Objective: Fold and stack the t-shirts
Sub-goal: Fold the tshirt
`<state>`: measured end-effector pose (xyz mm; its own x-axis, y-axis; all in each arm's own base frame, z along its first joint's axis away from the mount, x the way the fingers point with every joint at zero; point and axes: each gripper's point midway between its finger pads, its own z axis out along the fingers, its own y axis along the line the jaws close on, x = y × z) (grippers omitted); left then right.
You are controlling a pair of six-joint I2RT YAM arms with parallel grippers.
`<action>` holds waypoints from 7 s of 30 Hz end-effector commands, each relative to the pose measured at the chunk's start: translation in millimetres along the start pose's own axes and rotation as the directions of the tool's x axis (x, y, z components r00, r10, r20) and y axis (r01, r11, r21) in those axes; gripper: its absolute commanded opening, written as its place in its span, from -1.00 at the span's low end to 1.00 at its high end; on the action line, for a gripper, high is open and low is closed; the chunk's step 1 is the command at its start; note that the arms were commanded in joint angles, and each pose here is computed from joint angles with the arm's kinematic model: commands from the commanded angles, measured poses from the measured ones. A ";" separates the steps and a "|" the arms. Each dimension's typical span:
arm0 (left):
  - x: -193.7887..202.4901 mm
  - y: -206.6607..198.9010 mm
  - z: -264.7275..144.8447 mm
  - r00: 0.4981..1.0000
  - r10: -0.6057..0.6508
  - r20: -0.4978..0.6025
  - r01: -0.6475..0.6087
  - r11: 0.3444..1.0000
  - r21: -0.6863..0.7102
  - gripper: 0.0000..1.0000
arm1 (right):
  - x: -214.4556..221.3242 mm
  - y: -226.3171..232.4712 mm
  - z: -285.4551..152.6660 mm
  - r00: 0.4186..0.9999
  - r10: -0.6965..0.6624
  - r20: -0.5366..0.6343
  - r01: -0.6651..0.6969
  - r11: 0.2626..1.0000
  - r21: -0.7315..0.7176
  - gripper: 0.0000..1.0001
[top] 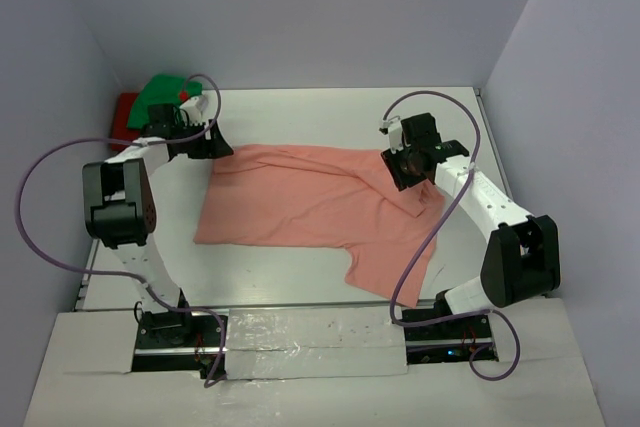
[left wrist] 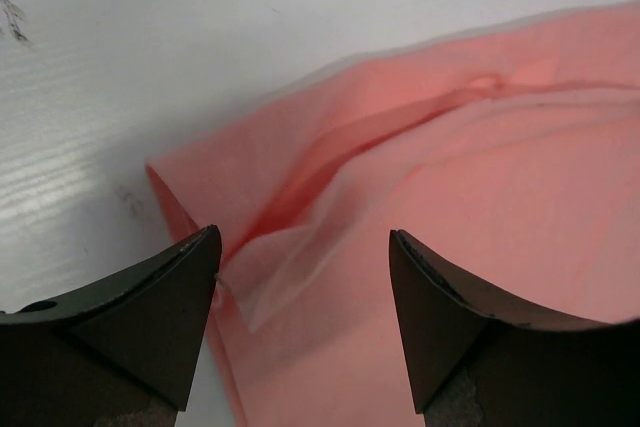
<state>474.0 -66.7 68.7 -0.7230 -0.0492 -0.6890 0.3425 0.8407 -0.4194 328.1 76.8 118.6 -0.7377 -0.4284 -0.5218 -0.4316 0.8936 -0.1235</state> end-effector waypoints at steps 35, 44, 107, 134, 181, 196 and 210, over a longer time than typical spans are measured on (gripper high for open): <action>-85.4 14.6 -34.9 0.944 0.177 0.279 -0.126 0.973 -0.191 0.37 | -15.5 -16.9 -17.2 0.997 0.013 0.079 -0.018 0.998 0.063 -0.05; -39.2 32.5 5.7 0.992 0.099 0.077 -0.092 0.992 -0.089 0.35 | -14.1 -19.1 -14.3 0.998 0.011 0.068 -0.016 0.997 0.075 -0.05; -99.4 -78.4 -30.9 0.926 0.158 0.343 -0.207 0.972 0.111 -0.12 | -93.0 59.8 66.0 0.997 -0.071 0.040 0.080 0.950 -0.302 -0.03; -62.3 -80.8 -32.4 0.930 0.171 0.326 -0.202 0.977 0.062 -0.17 | -146.4 65.1 117.8 0.929 -0.358 0.092 0.348 0.931 0.108 -0.03; -31.1 -85.3 -29.0 0.952 0.149 0.269 -0.187 0.974 0.124 -0.21 | -41.3 137.9 116.4 0.935 -0.313 -0.167 0.234 0.898 -0.373 -0.34; -24.4 -88.2 -18.4 0.964 0.141 0.224 -0.186 0.964 0.191 -0.21 | -22.5 154.1 94.6 0.919 -0.341 -0.196 0.231 0.871 -0.434 -0.30; -17.1 -87.1 -18.6 0.961 0.139 0.237 -0.185 0.965 0.185 -0.22 | -96.1 94.5 131.0 0.971 -0.236 -0.042 0.237 0.971 0.023 -0.35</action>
<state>443.4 -126.5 113.8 -0.5573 -0.0631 -0.8279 0.5364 0.7337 -0.4170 378.8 222.4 20.3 -0.6569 -0.6787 -0.3285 -0.6930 0.7151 -0.0917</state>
